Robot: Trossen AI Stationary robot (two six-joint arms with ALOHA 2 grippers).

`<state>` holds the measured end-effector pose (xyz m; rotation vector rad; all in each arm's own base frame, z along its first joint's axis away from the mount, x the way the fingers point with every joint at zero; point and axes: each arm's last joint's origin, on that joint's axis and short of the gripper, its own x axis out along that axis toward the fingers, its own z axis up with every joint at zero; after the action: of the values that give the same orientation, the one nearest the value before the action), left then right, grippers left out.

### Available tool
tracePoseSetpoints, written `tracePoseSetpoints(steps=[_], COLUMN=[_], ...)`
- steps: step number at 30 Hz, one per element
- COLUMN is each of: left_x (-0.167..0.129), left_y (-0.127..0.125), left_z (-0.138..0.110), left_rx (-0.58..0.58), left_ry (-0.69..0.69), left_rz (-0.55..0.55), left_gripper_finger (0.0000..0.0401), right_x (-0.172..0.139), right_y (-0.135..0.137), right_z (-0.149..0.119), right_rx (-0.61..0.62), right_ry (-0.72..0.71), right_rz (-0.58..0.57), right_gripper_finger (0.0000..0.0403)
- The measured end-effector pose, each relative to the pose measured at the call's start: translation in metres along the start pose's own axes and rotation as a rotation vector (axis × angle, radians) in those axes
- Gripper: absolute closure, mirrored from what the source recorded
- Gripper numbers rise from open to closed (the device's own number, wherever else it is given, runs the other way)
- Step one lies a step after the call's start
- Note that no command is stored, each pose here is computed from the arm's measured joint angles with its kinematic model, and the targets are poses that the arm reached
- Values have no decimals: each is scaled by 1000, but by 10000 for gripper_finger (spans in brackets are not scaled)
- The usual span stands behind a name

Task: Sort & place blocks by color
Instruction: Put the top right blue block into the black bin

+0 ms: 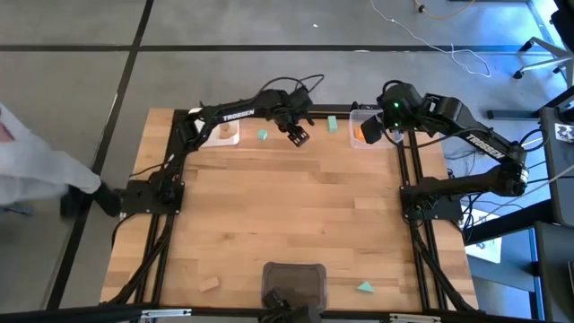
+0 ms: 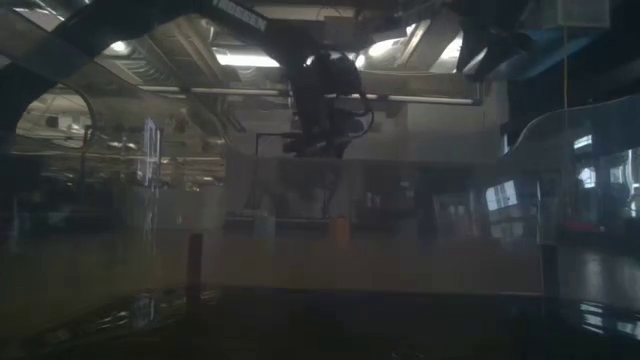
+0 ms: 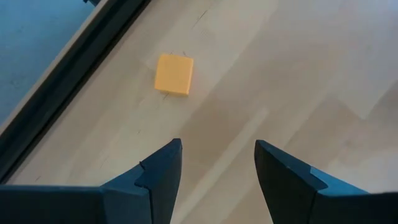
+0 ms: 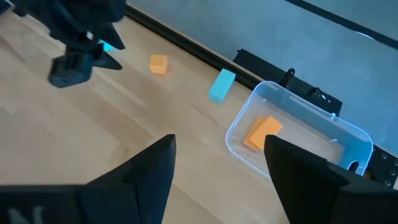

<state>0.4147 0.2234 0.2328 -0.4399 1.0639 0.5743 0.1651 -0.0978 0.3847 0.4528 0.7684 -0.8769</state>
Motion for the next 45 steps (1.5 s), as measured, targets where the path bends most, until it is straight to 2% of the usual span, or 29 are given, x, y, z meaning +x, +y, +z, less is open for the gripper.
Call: tracePoseSetpoints(steps=[8, 10, 18, 21, 24, 28, 31, 45], left_x=[22, 26, 23, 15, 6, -11, -13, 16], left_y=[4, 5, 5, 7, 12, 22, 35, 74], left_z=[3, 4, 3, -2, -12, -26, -33, -41], left_rx=[-40, -43, -41, -40, -59, -58, -71, -175], left_ry=[-21, -28, -28, 23, 135, 278, 367, 355], left_rz=[-7, 21, 57, 75, 104, 191, 245, 179], left_gripper_finger=[209, 209, 209, 209, 209, 209, 209, 209], right_x=[0, 0, 0, 0, 0, 0, 0, 0], right_y=[0, 0, 0, 0, 0, 0, 0, 0], right_z=[0, 0, 0, 0, 0, 0, 0, 0], right_rx=[2, 2, 2, 2, 2, 2, 3, 0], right_ry=[0, -1, -1, -1, -1, -1, -2, -4], right_rz=[0, 0, 0, 0, 0, 0, -1, -7], right_gripper_finger=[157, 157, 157, 157, 157, 157, 157, 157])
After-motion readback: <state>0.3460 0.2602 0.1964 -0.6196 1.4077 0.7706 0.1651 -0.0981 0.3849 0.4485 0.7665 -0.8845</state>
